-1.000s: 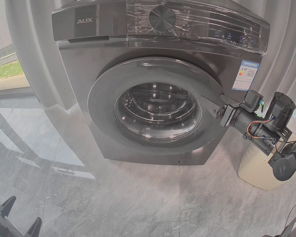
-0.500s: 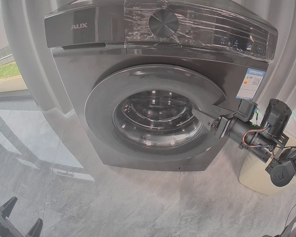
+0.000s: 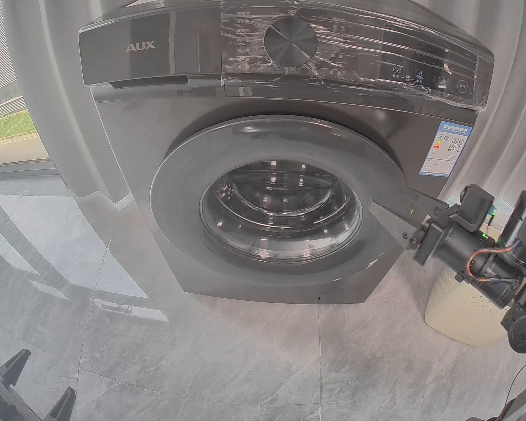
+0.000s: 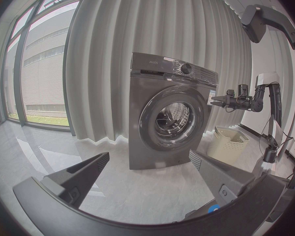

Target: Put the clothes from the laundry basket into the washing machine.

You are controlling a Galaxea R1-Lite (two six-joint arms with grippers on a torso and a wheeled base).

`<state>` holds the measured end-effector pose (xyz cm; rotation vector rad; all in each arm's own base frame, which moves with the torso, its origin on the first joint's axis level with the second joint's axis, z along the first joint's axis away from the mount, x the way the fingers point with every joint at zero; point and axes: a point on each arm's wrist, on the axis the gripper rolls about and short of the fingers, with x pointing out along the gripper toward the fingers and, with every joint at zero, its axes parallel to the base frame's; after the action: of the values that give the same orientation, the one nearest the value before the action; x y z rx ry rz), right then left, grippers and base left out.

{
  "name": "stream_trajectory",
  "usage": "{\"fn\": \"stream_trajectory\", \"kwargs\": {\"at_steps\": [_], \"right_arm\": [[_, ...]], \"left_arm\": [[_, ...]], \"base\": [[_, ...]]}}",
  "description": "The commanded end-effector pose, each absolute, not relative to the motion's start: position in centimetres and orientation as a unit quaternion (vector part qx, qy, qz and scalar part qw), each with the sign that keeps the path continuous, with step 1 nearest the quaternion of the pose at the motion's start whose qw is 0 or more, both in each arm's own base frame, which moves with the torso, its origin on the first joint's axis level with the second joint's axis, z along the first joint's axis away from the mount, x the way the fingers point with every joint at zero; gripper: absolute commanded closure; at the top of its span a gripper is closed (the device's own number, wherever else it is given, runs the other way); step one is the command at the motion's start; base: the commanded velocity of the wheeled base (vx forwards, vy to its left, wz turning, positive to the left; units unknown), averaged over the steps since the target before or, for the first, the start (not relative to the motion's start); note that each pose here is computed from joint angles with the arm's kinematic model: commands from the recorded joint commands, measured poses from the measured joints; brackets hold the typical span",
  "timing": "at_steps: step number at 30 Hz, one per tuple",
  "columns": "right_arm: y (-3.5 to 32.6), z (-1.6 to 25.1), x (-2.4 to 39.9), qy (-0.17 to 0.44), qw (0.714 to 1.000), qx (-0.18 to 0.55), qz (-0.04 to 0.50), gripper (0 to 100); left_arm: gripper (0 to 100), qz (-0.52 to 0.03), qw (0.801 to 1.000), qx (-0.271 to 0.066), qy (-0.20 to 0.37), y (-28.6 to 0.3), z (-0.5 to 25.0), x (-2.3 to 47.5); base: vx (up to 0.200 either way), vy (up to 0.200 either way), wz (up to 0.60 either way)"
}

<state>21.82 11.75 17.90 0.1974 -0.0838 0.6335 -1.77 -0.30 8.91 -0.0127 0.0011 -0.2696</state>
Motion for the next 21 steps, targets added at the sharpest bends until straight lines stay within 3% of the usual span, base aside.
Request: {"fn": "stream_trajectory", "kwargs": {"at_steps": [1, 8, 21], "right_arm": [[9.7, 19.9, 15.3, -0.094, 0.921, 0.086, 0.368, 0], [7.2, 18.1, 11.8, -0.074, 0.934, 0.045, 0.348, 0], [3.7, 17.1, 9.0, -0.107, 0.957, 0.029, 0.267, 0]], "left_arm": [[0, -0.135, 0.991, -0.006, 0.010, -0.3, 8.4, -1.6], [0, -0.135, 0.991, -0.004, 0.010, -0.3, 8.4, -1.6], [0, -0.135, 0.991, -0.004, 0.010, -0.3, 8.4, -1.6]], "base": [[0.000, 0.000, 0.00], [0.000, 0.000, 0.00], [0.000, 0.000, 0.00]]}}
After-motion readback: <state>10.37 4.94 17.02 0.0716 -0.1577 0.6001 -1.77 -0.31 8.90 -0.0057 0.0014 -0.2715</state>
